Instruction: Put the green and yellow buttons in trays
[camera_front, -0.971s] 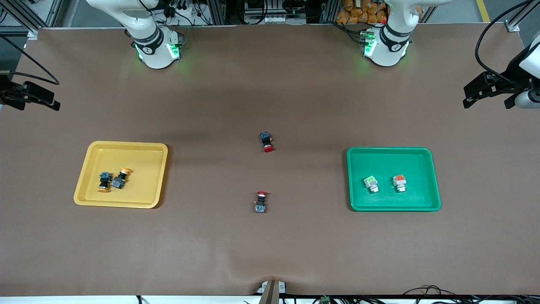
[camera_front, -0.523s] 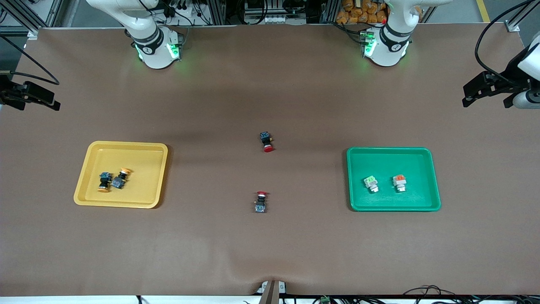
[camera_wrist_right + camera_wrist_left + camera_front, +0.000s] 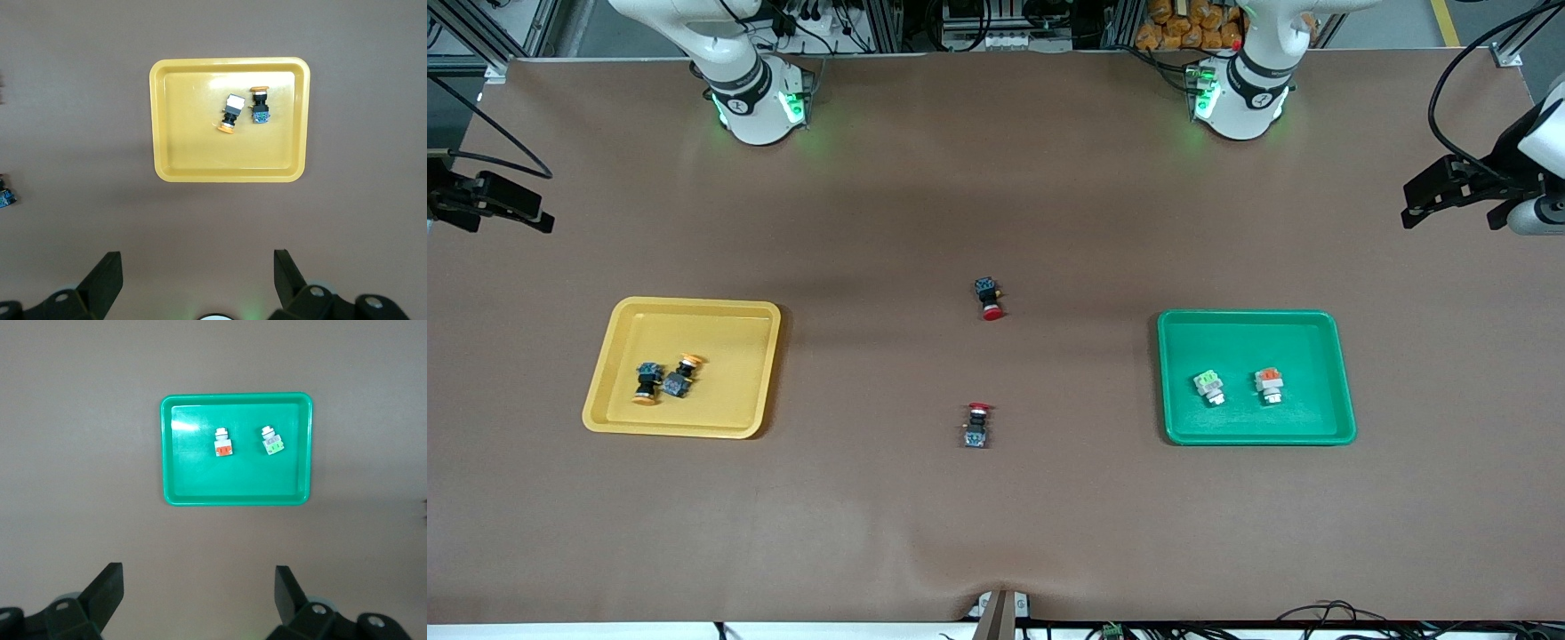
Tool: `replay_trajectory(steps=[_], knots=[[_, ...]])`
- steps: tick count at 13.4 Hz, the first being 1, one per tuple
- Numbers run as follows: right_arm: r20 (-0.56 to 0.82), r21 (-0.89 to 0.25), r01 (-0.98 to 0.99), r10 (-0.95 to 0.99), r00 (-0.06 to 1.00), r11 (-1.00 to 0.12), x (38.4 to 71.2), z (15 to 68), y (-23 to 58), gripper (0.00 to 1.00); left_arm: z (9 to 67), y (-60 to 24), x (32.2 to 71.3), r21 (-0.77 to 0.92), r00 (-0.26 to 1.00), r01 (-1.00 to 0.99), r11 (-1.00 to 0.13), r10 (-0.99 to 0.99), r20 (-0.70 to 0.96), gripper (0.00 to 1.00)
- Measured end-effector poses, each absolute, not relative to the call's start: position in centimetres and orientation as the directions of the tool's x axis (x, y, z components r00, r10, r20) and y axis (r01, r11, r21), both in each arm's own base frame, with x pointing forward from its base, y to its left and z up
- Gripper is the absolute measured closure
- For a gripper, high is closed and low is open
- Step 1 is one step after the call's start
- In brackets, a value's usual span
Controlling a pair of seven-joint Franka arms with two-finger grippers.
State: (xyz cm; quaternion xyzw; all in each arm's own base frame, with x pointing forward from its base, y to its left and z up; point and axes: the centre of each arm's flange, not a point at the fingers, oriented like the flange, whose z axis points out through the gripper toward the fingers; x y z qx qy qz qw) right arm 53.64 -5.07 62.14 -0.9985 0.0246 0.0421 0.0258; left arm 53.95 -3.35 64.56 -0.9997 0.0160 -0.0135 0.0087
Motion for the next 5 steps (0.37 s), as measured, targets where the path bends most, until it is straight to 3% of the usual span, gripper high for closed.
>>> replay_trajectory(steps=[5], knots=[[-0.085,-0.049,-0.051,-0.047,0.995,-0.997,53.64,62.14,-5.07,0.0,64.45,-3.84,53.79,0.031,1.0,-0.026,-0.999,-0.025,0.012,0.0]])
